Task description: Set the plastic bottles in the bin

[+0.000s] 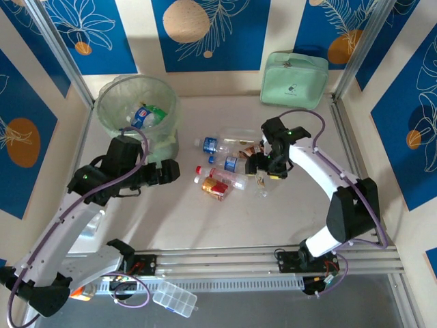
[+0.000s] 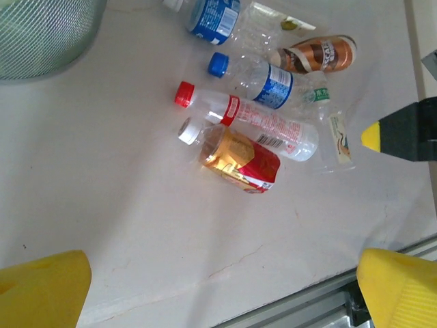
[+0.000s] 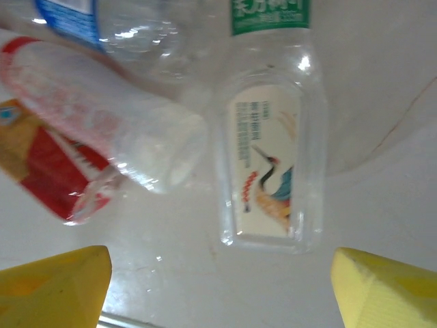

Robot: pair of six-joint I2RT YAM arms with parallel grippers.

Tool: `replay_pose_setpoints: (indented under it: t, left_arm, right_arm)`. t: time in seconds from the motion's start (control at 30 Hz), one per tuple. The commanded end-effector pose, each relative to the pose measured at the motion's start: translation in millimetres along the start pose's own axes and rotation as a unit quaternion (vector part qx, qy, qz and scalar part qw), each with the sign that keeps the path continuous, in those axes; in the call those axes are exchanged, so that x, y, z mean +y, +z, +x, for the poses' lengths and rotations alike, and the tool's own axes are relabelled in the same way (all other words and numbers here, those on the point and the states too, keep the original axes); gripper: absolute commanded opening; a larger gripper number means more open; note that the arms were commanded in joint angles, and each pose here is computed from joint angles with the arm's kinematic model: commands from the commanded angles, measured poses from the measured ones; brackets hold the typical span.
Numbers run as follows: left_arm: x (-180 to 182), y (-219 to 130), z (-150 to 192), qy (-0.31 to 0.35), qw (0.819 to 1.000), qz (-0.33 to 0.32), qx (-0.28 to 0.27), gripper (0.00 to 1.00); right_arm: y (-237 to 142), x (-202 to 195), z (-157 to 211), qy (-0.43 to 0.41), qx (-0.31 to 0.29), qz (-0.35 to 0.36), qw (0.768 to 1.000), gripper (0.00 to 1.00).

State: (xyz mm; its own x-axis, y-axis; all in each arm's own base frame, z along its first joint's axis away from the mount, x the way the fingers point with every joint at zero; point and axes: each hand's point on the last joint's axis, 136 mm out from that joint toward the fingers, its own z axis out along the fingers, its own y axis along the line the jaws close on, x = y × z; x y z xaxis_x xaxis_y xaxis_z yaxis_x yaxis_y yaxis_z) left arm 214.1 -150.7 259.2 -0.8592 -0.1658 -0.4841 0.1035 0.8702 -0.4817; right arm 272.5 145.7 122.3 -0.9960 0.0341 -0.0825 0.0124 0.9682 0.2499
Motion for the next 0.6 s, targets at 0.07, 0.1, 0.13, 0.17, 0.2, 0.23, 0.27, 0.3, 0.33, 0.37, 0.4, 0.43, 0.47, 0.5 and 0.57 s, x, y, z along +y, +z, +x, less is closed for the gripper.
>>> replay_pose_setpoints:
  t: [0.07,0.1,0.13,0.17,0.2,0.23,0.27,0.3,0.33,0.37,0.4,0.43,0.47,0.5,0.57]
  left_arm:
    - [-0.4,-1.8,8.3,0.009,1.0,0.01,0.009,0.99]
    - [-0.1,-2.2,8.8,0.009,1.0,0.009,0.009,0.99]
    - [-0.2,-2.9,8.8,0.01,1.0,0.01,0.008,0.99]
    - [0.3,-3.8,8.4,0.011,1.0,0.009,0.006,0.99]
    - [1.0,-3.6,8.7,0.011,1.0,0.007,0.007,0.99]
    - [1.3,-3.4,8.9,0.012,1.0,0.007,0.007,0.99]
    - [1.7,-2.9,8.5,0.013,1.0,0.005,0.007,0.99]
    - [2.5,-2.8,8.3,0.013,1.0,0.002,0.007,0.99]
    - [3.5,-2.8,7.9,0.012,1.0,-0.002,0.007,0.99]
    - [4.0,-2.4,6.9,0.011,1.0,-0.005,0.008,0.99]
    - [4.0,-1.9,6.8,0.012,1.0,-0.006,0.009,0.99]
    - [4.1,-1.1,6.2,0.011,1.0,-0.007,0.01,0.99]
    - [3.6,-0.2,5.6,0.012,1.0,-0.008,0.011,0.99]
    - [2.8,0.5,4.7,0.011,1.0,-0.007,0.012,0.99]
    - [2.0,3.2,3.6,0.008,1.0,-0.007,0.014,0.99]
  right_arm:
    - [21.8,-9.0,9.7,-0.019,0.026,0.013,0.999,0.84]
    - [26.2,-10.0,12.4,-0.022,0.034,0.015,0.999,0.84]
    - [30.7,-10.5,15.2,-0.028,0.044,0.018,0.999,0.84]
    - [34.8,-11.1,17.4,-0.038,0.05,0.026,0.998,0.84]
    - [38.0,-13.3,18.9,-0.043,0.054,0.037,0.997,0.84]
    - [42.9,-17.6,19.5,-0.048,0.06,0.053,0.996,0.84]
    - [46.8,-22.3,19.7,-0.05,0.065,0.068,0.994,0.83]
    - [49.5,-25.7,19.1,-0.054,0.067,0.079,0.993,0.83]
    - [52.2,-28.8,17.5,-0.057,0.067,0.089,0.992,0.83]
    - [54.1,-31.0,15.1,-0.061,0.065,0.097,0.991,0.83]
    - [55.4,-32.1,12.4,-0.064,0.063,0.101,0.991,0.83]
    - [56.6,-32.6,9.4,-0.067,0.06,0.105,0.99,0.82]
    - [58.4,-33.2,6.2,-0.071,0.058,0.109,0.99,0.82]
    - [60.3,-34.1,4.3,-0.073,0.058,0.112,0.989,0.82]
    - [64.8,-33.3,0.4,-0.08,0.06,0.116,0.988,0.78]
